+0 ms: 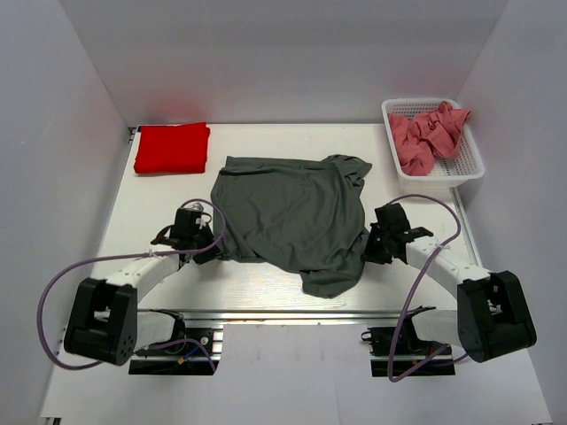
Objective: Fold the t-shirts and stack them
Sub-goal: Flatten out the tshirt
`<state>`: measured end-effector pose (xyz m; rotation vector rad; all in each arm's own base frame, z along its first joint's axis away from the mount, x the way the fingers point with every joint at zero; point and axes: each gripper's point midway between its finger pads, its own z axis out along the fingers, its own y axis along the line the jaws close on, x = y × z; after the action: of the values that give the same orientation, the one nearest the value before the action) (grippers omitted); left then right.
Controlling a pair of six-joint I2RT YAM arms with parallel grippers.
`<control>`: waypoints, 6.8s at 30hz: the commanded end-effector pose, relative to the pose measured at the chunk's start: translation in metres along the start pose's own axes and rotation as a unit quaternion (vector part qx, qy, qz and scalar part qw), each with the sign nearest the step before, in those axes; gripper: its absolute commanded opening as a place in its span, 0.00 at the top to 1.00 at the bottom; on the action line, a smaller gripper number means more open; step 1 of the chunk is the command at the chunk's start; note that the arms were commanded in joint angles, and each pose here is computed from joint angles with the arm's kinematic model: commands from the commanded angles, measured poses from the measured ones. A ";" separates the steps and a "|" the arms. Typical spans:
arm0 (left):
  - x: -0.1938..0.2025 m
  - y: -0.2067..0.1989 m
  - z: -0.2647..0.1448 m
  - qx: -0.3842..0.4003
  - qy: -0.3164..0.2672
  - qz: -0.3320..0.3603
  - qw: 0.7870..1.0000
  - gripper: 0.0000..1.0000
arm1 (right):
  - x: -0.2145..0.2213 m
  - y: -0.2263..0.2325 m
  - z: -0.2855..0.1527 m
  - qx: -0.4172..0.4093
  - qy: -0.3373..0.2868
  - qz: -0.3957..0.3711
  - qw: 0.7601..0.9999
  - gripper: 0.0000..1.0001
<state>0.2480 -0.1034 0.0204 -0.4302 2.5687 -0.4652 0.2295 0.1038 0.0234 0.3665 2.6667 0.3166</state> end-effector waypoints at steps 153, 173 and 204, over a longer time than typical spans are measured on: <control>-0.333 -0.161 0.024 0.102 -0.221 0.157 0.957 0.00 | -0.322 0.074 -0.020 -0.011 -0.223 -0.132 0.966 0.10; -0.024 -0.065 -0.007 0.084 0.021 0.120 0.989 0.02 | -0.041 -0.025 -0.045 0.051 -0.035 -0.012 0.998 0.10; -0.039 -0.098 0.005 0.044 -0.033 0.194 0.979 1.00 | -0.050 -0.003 -0.040 -0.014 -0.065 -0.010 0.998 1.00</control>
<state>0.2819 -0.1686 0.0221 0.0712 2.6132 -0.3761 0.2298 0.0697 0.0242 0.4330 2.6798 0.2226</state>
